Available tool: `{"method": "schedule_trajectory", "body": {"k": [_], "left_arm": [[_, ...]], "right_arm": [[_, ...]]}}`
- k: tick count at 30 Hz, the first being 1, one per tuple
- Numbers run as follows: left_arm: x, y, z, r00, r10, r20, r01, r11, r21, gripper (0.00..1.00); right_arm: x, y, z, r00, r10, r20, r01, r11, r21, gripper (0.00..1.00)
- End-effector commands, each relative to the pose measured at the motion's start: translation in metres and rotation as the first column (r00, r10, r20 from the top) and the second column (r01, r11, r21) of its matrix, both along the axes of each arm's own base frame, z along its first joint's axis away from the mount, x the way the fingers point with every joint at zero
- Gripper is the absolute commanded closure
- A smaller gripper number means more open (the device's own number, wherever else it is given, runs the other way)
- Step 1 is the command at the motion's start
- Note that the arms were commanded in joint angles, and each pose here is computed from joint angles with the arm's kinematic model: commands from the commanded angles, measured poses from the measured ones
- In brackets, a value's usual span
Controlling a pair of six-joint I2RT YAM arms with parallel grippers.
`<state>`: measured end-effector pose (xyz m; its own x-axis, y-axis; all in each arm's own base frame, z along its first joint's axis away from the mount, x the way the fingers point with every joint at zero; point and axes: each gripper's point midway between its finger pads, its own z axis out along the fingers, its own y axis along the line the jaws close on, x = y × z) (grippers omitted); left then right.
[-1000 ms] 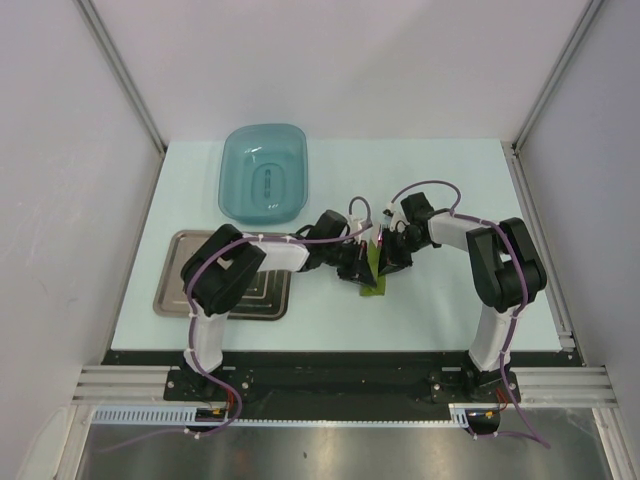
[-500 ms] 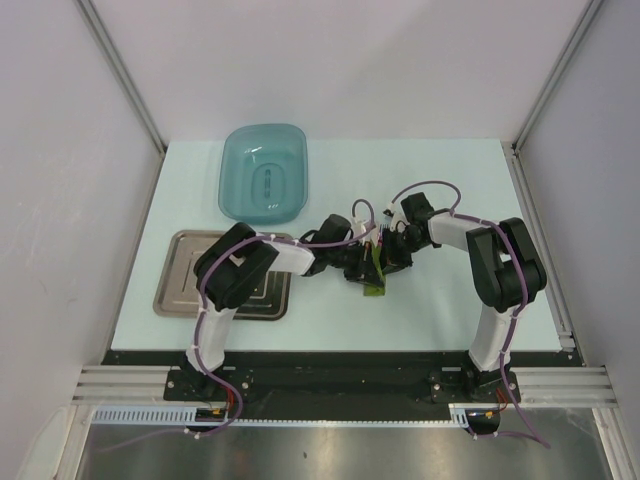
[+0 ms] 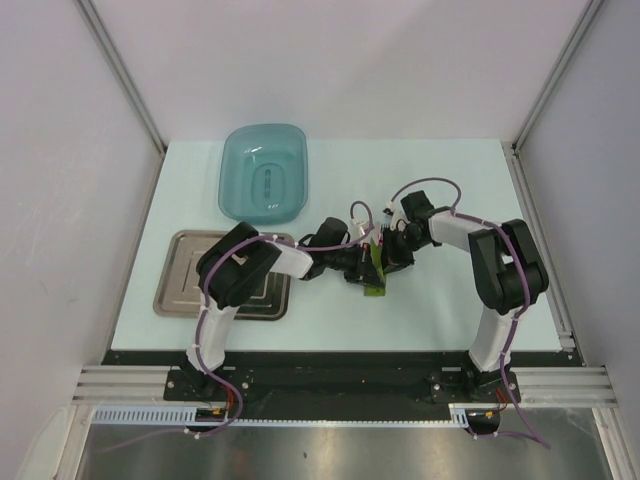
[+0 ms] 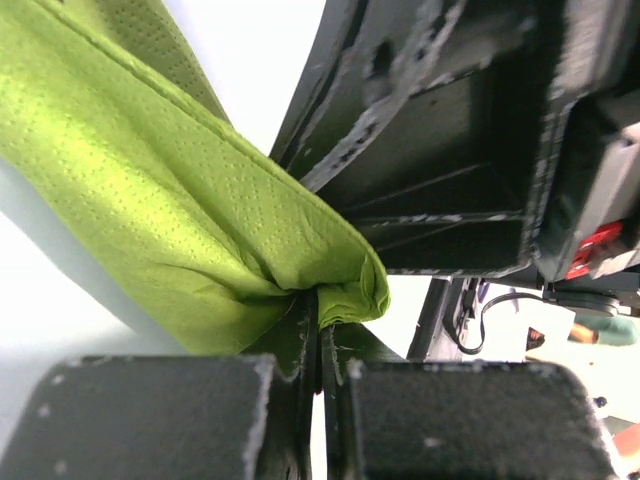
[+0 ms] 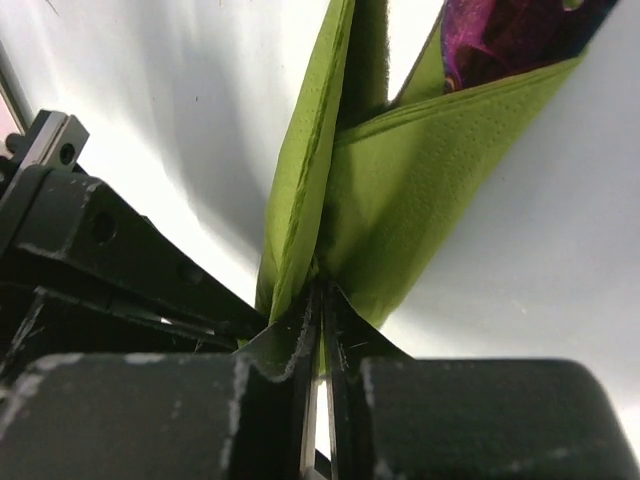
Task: Place the utensils on the paper napkin and roll it up
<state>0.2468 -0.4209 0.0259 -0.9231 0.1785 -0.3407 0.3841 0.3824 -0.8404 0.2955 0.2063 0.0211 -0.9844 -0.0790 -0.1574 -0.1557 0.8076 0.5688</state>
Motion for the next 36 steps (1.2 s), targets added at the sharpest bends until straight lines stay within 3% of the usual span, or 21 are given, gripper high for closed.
{"method": "schedule_trajectory", "body": {"k": [1,8,22,36], "left_arm": [[-0.022,0.006,-0.024,0.998,-0.037,-0.059,0.040,0.998,0.048,1.00],[-0.019,0.004,-0.019,0.998,-0.043,-0.045,0.045,0.998,0.041,1.00],[-0.005,-0.011,0.018,0.998,-0.055,0.018,0.056,0.998,-0.030,1.00],[0.000,-0.031,0.035,0.995,-0.064,0.075,0.072,0.992,-0.108,1.00]], "right_arm": [[0.022,-0.002,0.029,0.993,0.010,0.120,-0.011,1.000,0.006,0.92],[0.031,-0.003,0.019,0.996,-0.036,0.078,0.030,0.997,0.071,0.92],[0.012,-0.003,-0.035,0.999,-0.035,-0.026,0.036,0.999,0.030,0.96],[0.003,-0.007,-0.045,0.997,-0.044,-0.055,0.045,0.999,0.011,0.97]]}}
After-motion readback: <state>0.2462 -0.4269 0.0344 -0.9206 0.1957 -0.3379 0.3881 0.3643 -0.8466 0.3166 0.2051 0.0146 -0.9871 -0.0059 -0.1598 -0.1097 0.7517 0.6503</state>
